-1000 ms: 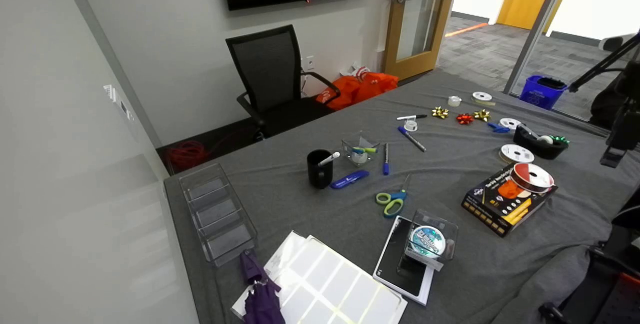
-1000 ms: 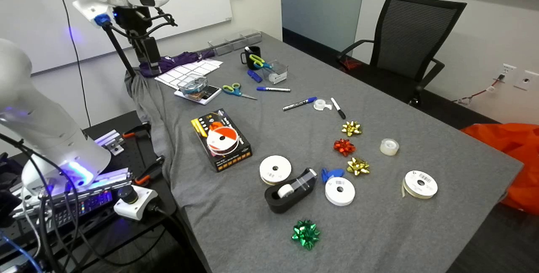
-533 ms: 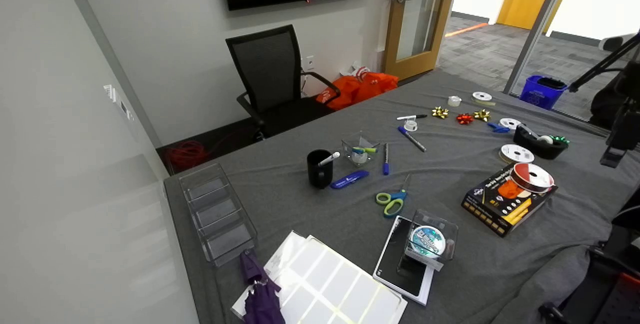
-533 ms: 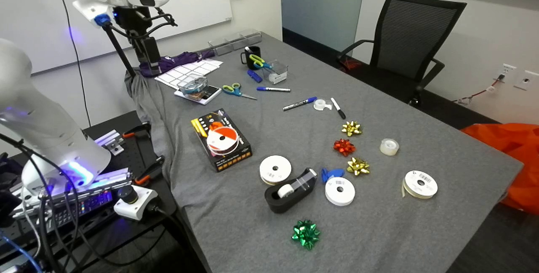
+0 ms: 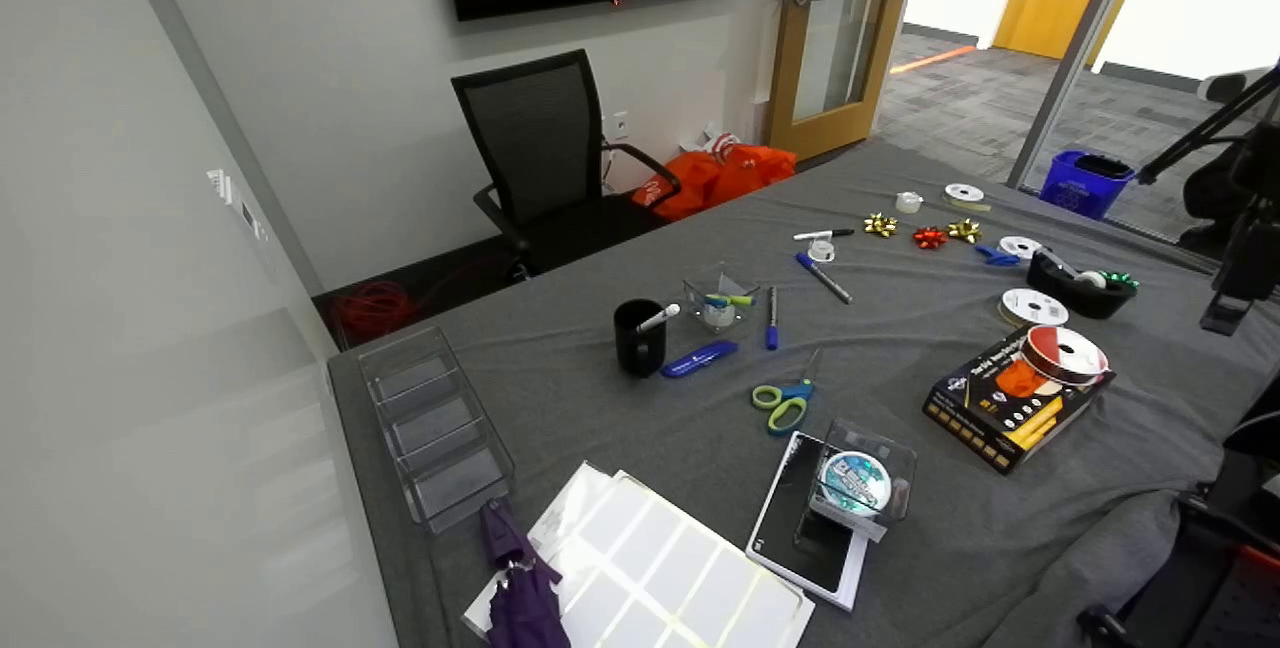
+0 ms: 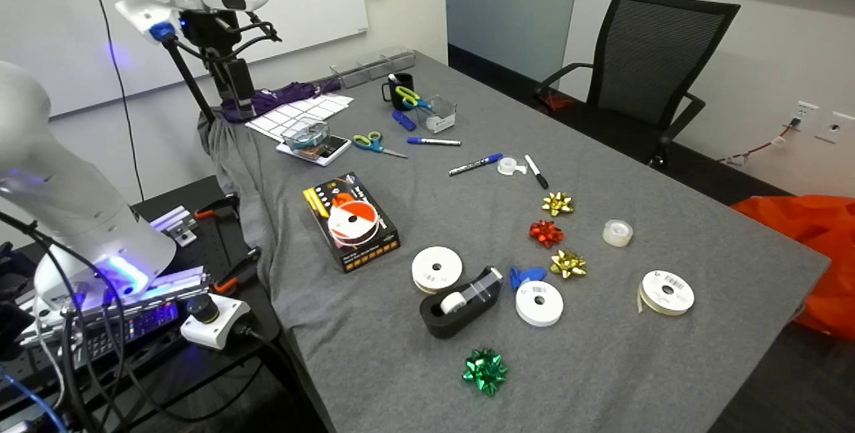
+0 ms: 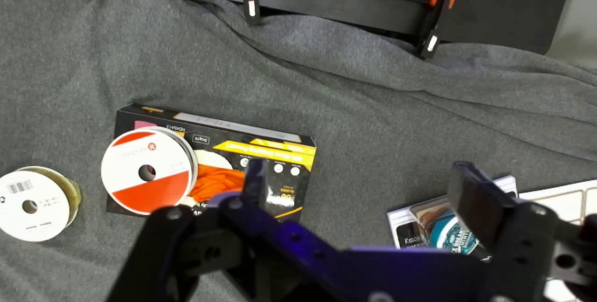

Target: Remove the marker from the black mug.

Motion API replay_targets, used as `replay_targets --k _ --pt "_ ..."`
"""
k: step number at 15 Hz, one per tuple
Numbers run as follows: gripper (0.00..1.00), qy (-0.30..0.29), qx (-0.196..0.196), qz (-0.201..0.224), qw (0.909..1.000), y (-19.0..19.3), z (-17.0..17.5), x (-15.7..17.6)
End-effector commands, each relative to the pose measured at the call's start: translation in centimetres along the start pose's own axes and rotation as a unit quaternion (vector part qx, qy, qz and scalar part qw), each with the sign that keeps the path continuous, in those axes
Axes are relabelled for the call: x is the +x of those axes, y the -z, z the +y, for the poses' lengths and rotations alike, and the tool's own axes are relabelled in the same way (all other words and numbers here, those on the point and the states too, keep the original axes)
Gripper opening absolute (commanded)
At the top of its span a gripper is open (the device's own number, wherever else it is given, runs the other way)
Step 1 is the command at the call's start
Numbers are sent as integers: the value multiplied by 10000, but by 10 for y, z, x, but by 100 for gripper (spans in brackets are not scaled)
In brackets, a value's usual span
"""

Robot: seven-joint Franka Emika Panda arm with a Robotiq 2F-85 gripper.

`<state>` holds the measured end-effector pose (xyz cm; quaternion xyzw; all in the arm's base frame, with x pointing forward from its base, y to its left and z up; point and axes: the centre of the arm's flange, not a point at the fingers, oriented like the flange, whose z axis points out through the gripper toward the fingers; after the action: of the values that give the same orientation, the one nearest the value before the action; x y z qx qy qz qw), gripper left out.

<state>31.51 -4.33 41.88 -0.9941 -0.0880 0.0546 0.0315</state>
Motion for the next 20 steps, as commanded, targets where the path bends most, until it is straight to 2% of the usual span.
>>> replay_targets --k 1,4,7,11,14,17,20 --pt "100 0 0 0 10000 0 0 0" --pt "100 0 0 0 10000 0 0 0" --pt "100 270 -60 254 9993 -4 -16 17" --pt "100 428 207 1090 9929 -1 -61 64" --pt "100 432 551 1931 9787 6 -94 111" --pt "100 325 497 2740 9599 18 -110 158" --pt "100 170 232 3243 9455 25 -117 200"
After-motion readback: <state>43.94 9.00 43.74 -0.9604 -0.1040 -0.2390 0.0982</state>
